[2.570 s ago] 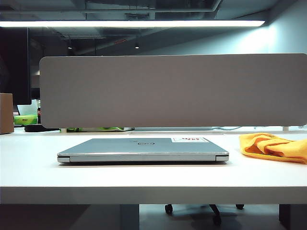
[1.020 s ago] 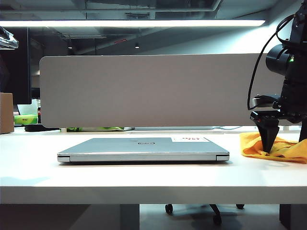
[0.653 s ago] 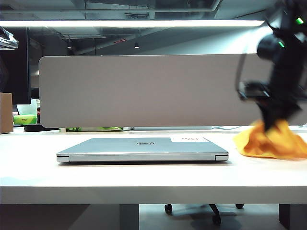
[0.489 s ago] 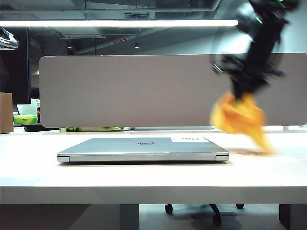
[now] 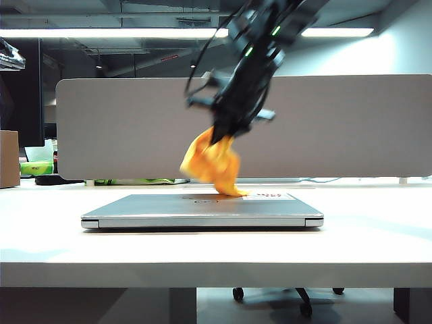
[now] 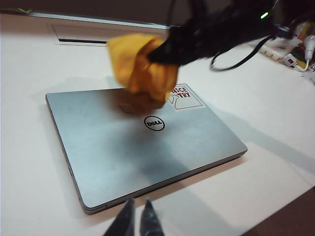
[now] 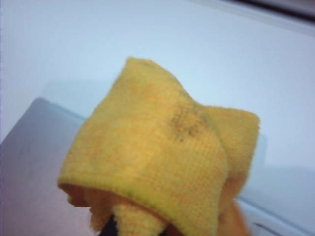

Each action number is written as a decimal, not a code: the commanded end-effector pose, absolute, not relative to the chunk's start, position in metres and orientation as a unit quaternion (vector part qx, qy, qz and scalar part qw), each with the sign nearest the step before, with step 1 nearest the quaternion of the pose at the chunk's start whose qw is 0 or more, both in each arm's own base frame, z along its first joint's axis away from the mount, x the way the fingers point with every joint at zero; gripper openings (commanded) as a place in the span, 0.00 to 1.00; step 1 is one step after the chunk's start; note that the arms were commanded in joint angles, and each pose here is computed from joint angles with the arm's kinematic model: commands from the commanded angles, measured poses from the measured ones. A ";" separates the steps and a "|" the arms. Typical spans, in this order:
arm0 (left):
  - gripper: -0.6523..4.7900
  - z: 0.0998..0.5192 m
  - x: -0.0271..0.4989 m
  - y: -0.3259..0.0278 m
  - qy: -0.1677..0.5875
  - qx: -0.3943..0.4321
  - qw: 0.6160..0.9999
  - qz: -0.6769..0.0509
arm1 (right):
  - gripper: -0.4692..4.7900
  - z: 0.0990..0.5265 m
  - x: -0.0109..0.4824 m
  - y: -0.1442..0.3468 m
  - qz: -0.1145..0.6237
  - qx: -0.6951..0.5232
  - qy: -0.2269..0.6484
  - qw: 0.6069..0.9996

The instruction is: Pick up the rag and use it to wipe the water off the lid of the laptop on the table.

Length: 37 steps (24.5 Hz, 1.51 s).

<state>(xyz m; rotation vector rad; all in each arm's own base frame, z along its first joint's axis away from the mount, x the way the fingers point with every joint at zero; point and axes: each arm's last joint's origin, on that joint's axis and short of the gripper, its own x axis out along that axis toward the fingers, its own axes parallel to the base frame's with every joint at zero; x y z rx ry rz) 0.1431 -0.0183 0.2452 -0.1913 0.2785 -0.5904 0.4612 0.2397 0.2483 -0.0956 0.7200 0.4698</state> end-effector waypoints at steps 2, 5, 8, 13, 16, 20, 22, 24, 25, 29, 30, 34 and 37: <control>0.16 0.247 0.143 -0.018 0.130 -0.090 0.944 -0.290 | 0.07 0.214 0.453 0.275 0.262 -0.055 0.382 0.884; 0.16 0.247 0.143 -0.018 0.130 -0.090 0.944 -0.290 | 0.07 0.194 0.446 0.288 0.270 -0.069 0.414 0.866; 0.16 0.247 0.143 -0.018 0.130 -0.090 0.944 -0.290 | 0.07 0.188 0.443 0.289 0.255 -0.083 0.430 0.862; 0.16 0.247 0.143 -0.018 0.130 -0.090 0.944 -0.290 | 0.07 0.197 0.448 0.262 0.184 -0.112 0.454 0.864; 0.16 0.247 0.143 -0.018 0.129 -0.089 0.946 -0.283 | 0.07 0.218 0.449 0.207 0.111 -0.164 0.511 0.836; 0.16 0.247 0.144 -0.018 0.129 -0.089 0.947 -0.281 | 0.07 0.254 0.443 0.164 0.076 -0.173 0.524 0.831; 0.16 0.247 0.144 -0.017 0.127 -0.084 0.952 -0.264 | 0.07 0.280 0.438 0.144 0.064 -0.165 0.512 0.841; 0.16 0.247 0.145 -0.016 0.125 -0.075 0.959 -0.241 | 0.07 0.301 0.431 0.128 0.053 -0.158 0.501 0.849; 0.16 0.247 0.146 -0.013 0.121 -0.065 0.969 -0.203 | 0.07 0.320 0.424 0.111 0.038 -0.151 0.493 0.856; 0.16 0.247 0.148 -0.009 0.116 -0.056 0.983 -0.128 | 0.07 0.341 0.406 0.082 0.012 -0.143 0.485 0.862; 0.16 0.247 0.148 -0.009 0.116 -0.055 0.984 -0.121 | 0.10 0.341 0.403 0.078 0.009 -0.142 0.487 0.862; 0.16 0.247 0.148 -0.008 0.115 -0.054 0.985 -0.113 | 0.64 0.339 0.387 0.069 -0.005 -0.140 0.492 0.859; 0.16 0.247 0.148 -0.008 0.114 -0.054 0.986 -0.113 | 0.98 0.337 0.374 0.066 -0.005 -0.138 0.509 0.850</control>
